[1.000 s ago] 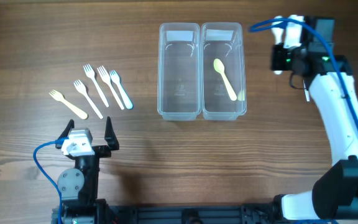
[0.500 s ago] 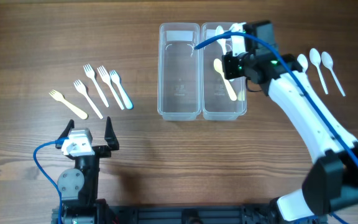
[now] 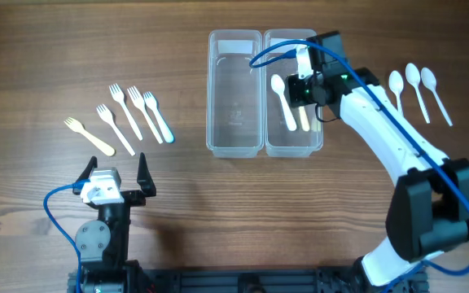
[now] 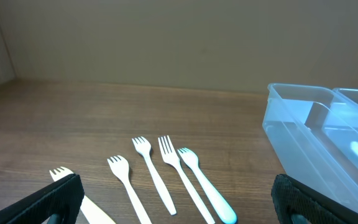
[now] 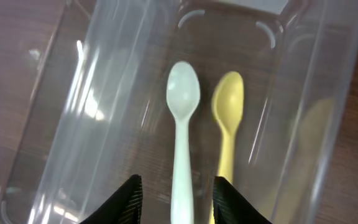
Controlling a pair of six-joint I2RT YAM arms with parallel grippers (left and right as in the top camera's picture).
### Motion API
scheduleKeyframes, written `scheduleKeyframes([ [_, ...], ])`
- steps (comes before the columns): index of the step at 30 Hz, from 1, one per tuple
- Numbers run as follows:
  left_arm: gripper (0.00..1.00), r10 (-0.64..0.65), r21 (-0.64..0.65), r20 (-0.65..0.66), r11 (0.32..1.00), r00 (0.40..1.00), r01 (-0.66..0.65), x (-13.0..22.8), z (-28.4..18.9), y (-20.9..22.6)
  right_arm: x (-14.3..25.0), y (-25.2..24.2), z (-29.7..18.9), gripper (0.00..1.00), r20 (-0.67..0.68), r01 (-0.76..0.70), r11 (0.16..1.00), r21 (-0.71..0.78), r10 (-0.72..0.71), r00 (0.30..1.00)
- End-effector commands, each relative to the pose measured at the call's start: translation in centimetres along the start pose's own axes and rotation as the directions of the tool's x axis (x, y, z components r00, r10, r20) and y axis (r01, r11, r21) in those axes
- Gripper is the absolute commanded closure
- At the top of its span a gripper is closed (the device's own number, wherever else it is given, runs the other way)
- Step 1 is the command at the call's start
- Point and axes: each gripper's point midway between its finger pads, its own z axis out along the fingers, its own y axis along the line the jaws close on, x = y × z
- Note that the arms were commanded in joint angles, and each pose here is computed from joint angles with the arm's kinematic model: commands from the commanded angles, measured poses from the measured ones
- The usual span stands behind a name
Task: Pack container
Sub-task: 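Place white spoon into the right tray beside the yellow spoon, then return right gripper to spoons and grasp next white spoon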
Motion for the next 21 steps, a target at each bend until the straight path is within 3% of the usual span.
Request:
scheduleKeyframes([
  [1,0.0,0.019,0.015,0.002,1.0,1.0,-0.019,0.2,0.0,-0.3,-3.0,-1.9,-5.5,0.61,0.138,-0.02,0.994,0.106,0.005,0.99],
  [5,0.0,0.019,0.015,0.002,1.0,1.0,-0.019,0.2,0.0,-0.3,-3.4,-6.7,-9.6,0.59,0.188,-0.056,0.952,0.301,-0.002,0.982],
  [8,0.0,0.019,0.015,0.002,1.0,1.0,-0.019,0.2,0.0,-0.3,-1.9,-10.0,-11.3,0.53,0.12,-0.006,0.917,0.4,-0.045,0.992],
  [13,0.0,0.019,0.015,0.002,1.0,1.0,-0.019,0.2,0.0,-0.3,1.6,-16.0,-11.7,0.49,0.041,-0.097,0.882,0.461,0.088,0.995],
  [21,0.0,0.019,0.015,0.001,1.0,1.0,-0.019,0.2,0.0,-0.3,3.5,-23.5,-11.9,0.48,0.103,-0.264,0.837,0.479,0.245,0.964],
])
